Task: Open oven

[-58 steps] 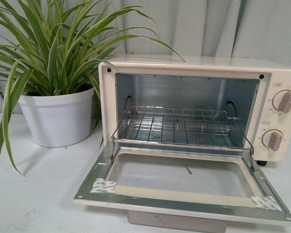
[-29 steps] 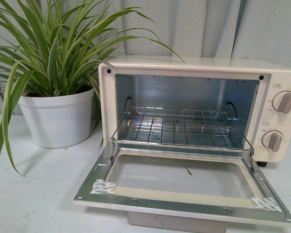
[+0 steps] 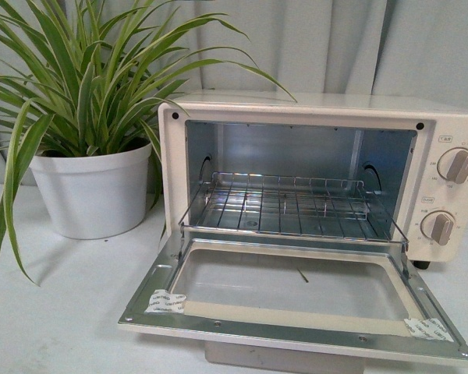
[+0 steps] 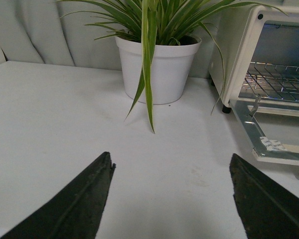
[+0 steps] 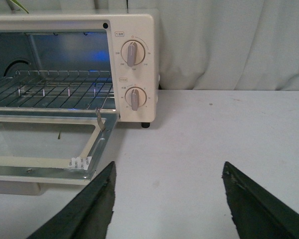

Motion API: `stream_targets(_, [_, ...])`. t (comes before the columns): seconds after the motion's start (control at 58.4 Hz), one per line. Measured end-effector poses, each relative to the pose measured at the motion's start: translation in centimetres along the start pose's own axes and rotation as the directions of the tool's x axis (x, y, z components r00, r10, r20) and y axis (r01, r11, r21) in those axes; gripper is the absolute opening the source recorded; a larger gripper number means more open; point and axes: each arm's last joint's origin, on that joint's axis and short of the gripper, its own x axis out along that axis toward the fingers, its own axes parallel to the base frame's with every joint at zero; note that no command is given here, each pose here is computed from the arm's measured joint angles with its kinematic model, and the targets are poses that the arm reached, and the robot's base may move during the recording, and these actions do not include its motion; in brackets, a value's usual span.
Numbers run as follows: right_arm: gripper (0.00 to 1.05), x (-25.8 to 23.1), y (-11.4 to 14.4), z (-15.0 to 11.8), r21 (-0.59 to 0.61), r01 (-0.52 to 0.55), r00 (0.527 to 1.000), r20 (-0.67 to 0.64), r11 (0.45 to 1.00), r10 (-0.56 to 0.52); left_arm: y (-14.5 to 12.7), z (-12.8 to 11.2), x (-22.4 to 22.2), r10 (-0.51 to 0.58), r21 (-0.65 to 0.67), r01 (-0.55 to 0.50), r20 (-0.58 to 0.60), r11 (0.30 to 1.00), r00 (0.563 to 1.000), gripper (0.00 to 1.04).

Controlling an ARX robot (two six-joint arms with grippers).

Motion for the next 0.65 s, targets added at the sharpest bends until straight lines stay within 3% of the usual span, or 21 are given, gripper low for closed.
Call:
stream_targets(0.137, [0.9, 0.0, 0.0, 0.0, 0.0, 0.0, 1.0, 0.0, 1.0, 0.0, 0.0, 0.0, 0.0, 0.0, 0.0, 0.0, 0.0, 1.0, 1.0, 0.98])
stream_targets(0.188, [0.97, 0.0, 0.0, 0.0, 0.001, 0.0, 1.0, 0.0, 1.0, 0.0, 0.0, 0.0, 0.0, 0.0, 0.0, 0.0, 0.0, 1.0, 1.0, 0.99])
stream_targets(0.651, [0.95, 0.0, 0.0, 0.0, 0.0, 0.0, 1.0, 0.0, 1.0, 0.0, 0.0, 0.0, 0.0, 0.0, 0.0, 0.0, 0.0, 1.0, 1.0, 0.98])
